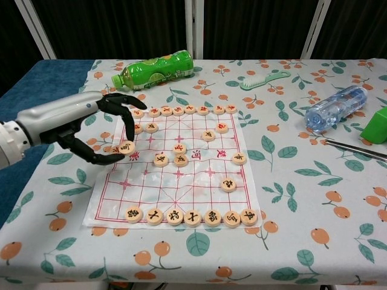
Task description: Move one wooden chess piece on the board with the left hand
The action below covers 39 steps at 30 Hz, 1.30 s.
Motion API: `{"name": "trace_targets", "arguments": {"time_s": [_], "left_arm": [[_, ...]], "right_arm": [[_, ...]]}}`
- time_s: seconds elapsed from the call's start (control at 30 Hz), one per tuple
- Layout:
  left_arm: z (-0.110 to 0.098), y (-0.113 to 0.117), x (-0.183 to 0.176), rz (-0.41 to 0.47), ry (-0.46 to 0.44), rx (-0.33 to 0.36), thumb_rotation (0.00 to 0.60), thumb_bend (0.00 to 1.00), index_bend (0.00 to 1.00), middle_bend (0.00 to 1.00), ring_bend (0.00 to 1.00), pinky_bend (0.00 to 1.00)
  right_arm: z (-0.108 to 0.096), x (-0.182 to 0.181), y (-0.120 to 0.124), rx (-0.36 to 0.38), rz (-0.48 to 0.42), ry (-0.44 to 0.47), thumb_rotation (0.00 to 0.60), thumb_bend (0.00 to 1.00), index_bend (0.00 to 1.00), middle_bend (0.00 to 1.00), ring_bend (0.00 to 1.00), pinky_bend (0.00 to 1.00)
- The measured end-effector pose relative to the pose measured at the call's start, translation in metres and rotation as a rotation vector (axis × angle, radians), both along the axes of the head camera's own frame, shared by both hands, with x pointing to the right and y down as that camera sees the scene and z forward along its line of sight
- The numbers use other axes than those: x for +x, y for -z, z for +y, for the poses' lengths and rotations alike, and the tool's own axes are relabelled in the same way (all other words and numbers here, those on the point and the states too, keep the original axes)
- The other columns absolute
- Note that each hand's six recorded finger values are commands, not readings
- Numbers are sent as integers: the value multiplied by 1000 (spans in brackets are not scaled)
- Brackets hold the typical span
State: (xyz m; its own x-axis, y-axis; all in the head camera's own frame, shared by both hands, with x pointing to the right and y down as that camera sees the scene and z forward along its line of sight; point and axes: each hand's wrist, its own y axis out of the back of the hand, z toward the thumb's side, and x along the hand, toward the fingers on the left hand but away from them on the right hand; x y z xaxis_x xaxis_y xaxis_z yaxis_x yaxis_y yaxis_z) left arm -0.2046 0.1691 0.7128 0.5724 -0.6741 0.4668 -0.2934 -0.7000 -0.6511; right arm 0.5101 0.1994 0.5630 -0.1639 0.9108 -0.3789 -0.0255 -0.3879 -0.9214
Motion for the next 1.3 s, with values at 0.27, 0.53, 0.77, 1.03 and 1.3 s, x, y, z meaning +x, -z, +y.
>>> {"name": "trace_targets", "arguments": {"time_s": [0.27, 0.53, 0.77, 1.03, 1.3], "left_arm": [[19, -15, 6, -5, -25, -33, 600, 310, 548, 105, 0, 0], [37, -22, 2, -20, -39, -57, 600, 310, 547, 105, 0, 0], [40, -24, 6, -4, -34, -67, 600, 310, 548, 107, 0, 0], [39, -31, 11, 2, -41, -75, 600, 310, 549, 109, 0, 0], [40, -36, 14, 1, -46, -78, 600, 310, 549, 109, 0, 0]], "right_arm": [[2, 0, -3, -11, -3, -1, 600, 209, 0, 0, 0, 0], [2, -1, -3, -10, -4, 3, 600, 210, 0, 0, 0, 0], [1, -3, -4, -14, -3, 6, 600, 211, 0, 0, 0, 0], [1, -3, -5, -20, -2, 4, 600, 212, 0, 0, 0, 0], [1, -2, -8, -27, -2, -2, 600, 212, 0, 0, 0, 0]]}}
